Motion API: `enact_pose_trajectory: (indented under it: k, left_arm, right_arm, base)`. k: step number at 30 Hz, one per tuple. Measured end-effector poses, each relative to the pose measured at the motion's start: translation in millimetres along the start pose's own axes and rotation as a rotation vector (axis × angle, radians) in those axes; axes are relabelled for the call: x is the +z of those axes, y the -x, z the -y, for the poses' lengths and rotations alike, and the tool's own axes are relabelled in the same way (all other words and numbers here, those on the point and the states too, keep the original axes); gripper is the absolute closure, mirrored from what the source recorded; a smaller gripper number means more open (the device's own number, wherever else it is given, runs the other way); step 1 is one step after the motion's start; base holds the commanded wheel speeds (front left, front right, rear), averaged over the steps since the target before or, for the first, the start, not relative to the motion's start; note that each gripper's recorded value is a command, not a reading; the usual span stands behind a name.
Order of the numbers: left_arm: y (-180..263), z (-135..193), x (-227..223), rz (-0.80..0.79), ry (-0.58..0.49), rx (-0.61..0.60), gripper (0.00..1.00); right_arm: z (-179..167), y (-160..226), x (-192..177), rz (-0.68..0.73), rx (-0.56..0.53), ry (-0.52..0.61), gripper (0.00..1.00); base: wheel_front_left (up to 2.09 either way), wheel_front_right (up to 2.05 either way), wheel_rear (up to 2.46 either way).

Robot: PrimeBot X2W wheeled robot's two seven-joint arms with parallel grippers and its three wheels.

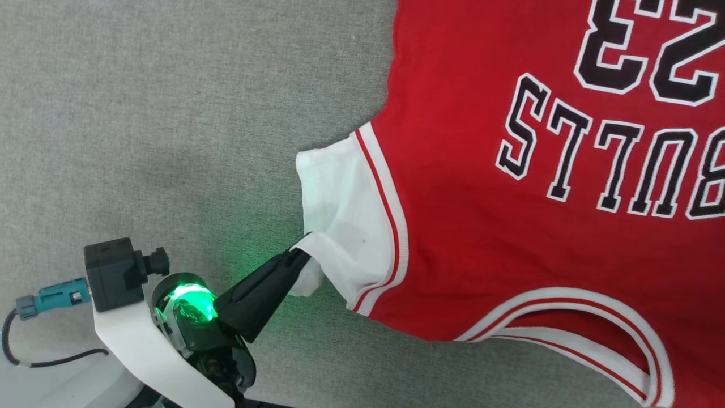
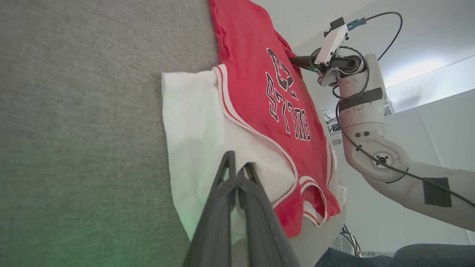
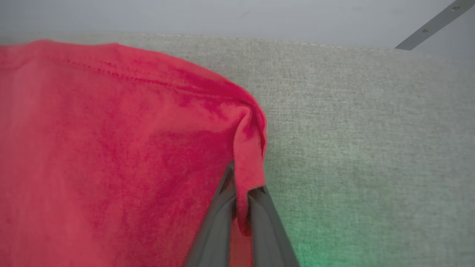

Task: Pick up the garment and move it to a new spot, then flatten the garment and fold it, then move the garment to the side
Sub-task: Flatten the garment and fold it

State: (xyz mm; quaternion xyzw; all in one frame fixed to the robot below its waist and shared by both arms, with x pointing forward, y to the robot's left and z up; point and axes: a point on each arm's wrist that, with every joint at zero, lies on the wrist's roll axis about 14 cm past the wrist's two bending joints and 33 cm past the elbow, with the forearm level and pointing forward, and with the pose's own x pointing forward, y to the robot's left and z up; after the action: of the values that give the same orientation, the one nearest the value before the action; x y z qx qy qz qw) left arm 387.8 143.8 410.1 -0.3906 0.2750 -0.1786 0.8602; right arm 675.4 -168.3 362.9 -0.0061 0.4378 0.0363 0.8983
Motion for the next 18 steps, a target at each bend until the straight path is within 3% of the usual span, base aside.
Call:
enact_pose_trajectory:
  k: [5, 10, 18]
  left_arm:
    - [-0.4, 9.8, 10.7, 0.032, -0.029, -0.033, 1.00]
    - [7.9, 25.4, 14.9, 0.059, -0.019, -0.065, 1.00]
    - [21.8, 38.1, 26.3, 0.104, -0.034, -0.085, 1.00]
  right_arm:
    - [-1.6, 19.8, 2.7, 0.029, 0.016, 0.020, 1.00]
    - [4.8, 57.5, -3.0, 0.044, 0.020, 0.119, 1.00]
    - [25.3, 138.0, -65.8, -0.019, 0.069, 0.198, 1.00]
  base:
    - [0.00, 0.00, 0.00]
    - [0.00, 0.00, 0.00]
    - [0.00, 0.00, 0.00]
